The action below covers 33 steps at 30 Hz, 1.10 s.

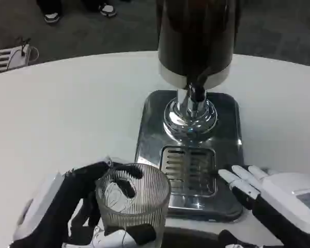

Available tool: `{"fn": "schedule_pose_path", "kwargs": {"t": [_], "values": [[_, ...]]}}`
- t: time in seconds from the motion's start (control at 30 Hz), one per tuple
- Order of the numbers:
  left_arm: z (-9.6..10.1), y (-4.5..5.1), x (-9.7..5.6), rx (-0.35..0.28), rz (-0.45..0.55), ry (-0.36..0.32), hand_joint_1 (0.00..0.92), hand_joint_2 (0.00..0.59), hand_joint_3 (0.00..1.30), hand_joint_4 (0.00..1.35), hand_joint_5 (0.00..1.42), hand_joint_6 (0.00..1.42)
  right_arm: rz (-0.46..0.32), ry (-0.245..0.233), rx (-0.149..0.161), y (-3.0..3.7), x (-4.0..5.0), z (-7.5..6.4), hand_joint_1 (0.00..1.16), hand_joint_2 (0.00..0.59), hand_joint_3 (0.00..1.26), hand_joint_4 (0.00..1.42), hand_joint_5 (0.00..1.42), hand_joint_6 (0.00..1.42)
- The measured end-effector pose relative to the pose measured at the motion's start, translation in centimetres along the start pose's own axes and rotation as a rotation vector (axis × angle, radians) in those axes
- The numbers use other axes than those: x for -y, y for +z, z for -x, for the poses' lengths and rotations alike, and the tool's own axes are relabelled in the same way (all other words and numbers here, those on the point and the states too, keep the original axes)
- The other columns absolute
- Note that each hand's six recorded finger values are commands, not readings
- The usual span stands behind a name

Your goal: Grasp the cup under the faucet to collect the drink, then remove the cup.

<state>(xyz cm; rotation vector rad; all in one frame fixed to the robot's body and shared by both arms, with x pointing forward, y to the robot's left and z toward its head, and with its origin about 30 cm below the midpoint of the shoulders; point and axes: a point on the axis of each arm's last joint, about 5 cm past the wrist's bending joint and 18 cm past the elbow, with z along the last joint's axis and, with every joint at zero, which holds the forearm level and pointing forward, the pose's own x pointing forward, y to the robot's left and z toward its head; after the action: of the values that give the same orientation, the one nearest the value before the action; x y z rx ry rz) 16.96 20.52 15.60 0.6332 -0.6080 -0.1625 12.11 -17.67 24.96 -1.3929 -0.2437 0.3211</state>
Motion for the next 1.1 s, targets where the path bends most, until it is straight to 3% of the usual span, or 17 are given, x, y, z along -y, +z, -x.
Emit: {"fn": "schedule_pose_path", "kwargs": {"t": [0.53, 0.73, 0.87, 1.1], "values": [[-0.1, -0.02, 0.0, 0.000, 0.001, 0.002, 0.550, 0.000, 0.95, 1.10, 1.28, 1.42, -0.003, -0.003, -0.009, -0.01, 0.03, -0.1, 0.45, 0.489, 0.05, 0.00, 0.00, 0.00], [-0.8, -0.87, 0.3, -0.017, -0.002, 0.013, 0.550, 0.000, 0.95, 1.10, 1.28, 1.42, -0.006, -0.003, -0.022, -0.14, 0.03, 0.0, 0.45, 0.489, 0.05, 0.00, 0.00, 0.00], [-2.6, -2.00, 1.3, -0.022, -0.026, 0.011, 0.550, 0.000, 0.95, 1.10, 1.28, 1.42, -0.010, -0.003, -0.046, -0.37, 0.03, 0.2, 0.45, 0.489, 0.05, 0.00, 0.00, 0.00], [-7.8, -3.42, 2.0, 0.008, -0.093, 0.053, 0.550, 0.000, 0.95, 1.10, 1.28, 1.42, -0.024, -0.009, -0.064, -0.77, 0.23, 0.8, 0.45, 0.489, 0.05, 0.00, 0.00, 0.01]]}}
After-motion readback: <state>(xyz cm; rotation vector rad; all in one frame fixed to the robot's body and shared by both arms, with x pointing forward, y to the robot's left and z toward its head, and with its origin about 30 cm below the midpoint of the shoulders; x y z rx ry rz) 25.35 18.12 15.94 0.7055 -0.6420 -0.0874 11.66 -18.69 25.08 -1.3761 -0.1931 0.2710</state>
